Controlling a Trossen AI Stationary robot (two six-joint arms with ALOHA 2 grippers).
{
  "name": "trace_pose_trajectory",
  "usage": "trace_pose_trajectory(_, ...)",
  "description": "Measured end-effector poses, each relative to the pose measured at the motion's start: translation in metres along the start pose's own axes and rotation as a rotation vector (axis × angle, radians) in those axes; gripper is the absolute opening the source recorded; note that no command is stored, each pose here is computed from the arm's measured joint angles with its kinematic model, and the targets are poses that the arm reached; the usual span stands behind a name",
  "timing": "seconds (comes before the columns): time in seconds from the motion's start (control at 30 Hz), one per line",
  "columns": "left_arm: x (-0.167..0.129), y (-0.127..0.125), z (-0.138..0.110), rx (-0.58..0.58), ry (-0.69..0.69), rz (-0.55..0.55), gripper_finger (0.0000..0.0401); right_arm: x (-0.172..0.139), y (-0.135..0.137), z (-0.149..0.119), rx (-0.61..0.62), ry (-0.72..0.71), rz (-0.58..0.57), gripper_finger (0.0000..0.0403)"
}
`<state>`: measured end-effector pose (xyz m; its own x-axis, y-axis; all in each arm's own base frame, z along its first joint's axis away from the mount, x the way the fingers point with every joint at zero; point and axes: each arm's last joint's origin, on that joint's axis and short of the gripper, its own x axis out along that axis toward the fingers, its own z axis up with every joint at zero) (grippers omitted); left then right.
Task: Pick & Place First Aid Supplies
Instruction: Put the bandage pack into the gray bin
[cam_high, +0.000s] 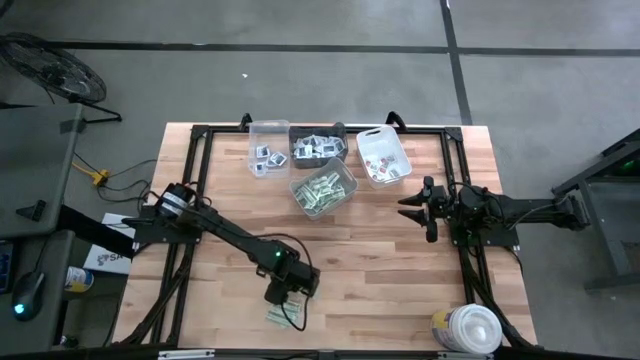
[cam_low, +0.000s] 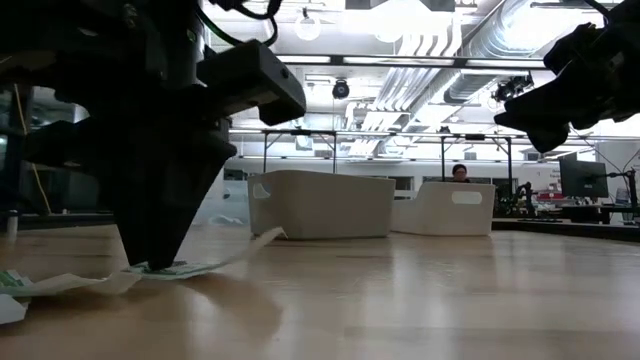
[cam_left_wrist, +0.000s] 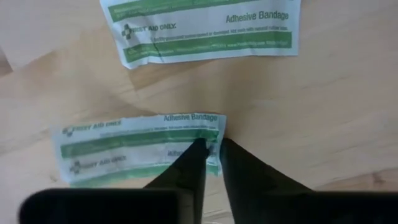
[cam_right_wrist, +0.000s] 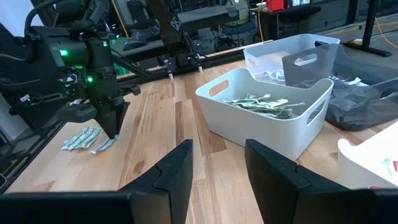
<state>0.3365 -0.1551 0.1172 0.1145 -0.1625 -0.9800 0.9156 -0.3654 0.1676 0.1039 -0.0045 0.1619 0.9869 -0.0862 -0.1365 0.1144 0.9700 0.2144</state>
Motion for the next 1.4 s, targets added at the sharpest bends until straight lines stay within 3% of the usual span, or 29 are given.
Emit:
trace_pose_trajectory(0.23,0.000,-0.002,-0.002,-0.022,-0.007,-0.019,0.0005,0.000,0.000,0.000,0.000,0.000,0.000,0.0140)
trace_pose_trajectory(0.57,-0.004,-0.001,-0.001,-0.086,-0.002,-0.017,0.0001,0.000,0.000,0.000,0.000,0.000,0.000,0.0140)
trace_pose_trajectory(0.97,-0.051,0.022,0.001,-0.171,0.069,0.116,0.0000,0.000,0.000,0.000,0.000,0.000,0.000,0.0140)
trace_pose_trajectory(1.4,-0.074,0.029,0.003,-0.206,0.106,0.076,0.0000,0.000,0.000,0.000,0.000,0.001,-0.001,0.0140)
